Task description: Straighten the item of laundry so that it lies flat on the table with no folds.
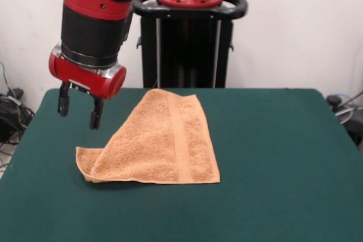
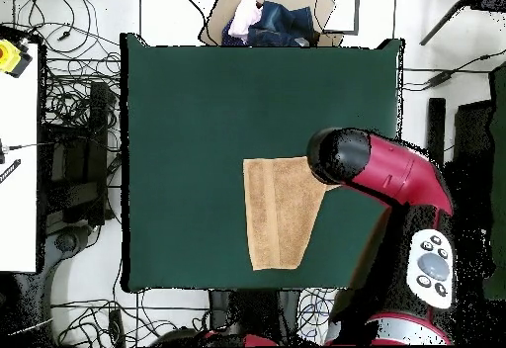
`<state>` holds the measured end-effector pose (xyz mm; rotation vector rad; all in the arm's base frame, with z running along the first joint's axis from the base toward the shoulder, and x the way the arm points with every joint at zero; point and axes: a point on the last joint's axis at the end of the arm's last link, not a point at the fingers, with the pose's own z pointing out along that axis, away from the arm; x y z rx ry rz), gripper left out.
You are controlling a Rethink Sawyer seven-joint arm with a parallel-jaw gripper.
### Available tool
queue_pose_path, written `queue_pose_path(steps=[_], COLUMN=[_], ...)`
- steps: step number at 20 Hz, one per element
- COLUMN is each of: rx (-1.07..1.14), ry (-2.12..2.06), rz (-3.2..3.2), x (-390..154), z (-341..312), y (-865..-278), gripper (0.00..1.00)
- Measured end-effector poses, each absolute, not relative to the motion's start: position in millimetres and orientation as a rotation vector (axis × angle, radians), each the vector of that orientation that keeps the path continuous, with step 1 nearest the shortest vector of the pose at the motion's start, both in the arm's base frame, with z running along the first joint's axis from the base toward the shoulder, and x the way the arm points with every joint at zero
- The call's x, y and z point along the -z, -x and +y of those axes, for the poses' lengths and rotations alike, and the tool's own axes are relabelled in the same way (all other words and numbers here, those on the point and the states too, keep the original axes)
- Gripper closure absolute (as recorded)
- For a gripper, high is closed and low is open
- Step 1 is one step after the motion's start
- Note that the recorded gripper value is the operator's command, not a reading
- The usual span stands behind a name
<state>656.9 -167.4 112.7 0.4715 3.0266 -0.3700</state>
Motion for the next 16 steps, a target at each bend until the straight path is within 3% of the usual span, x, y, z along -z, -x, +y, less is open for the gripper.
queue_pose_path(steps=[16], rx=[0.244], ry=[-0.935], rz=[3.06], x=[-113.3], z=[-167.1], y=[-676.1], gripper=[0.0])
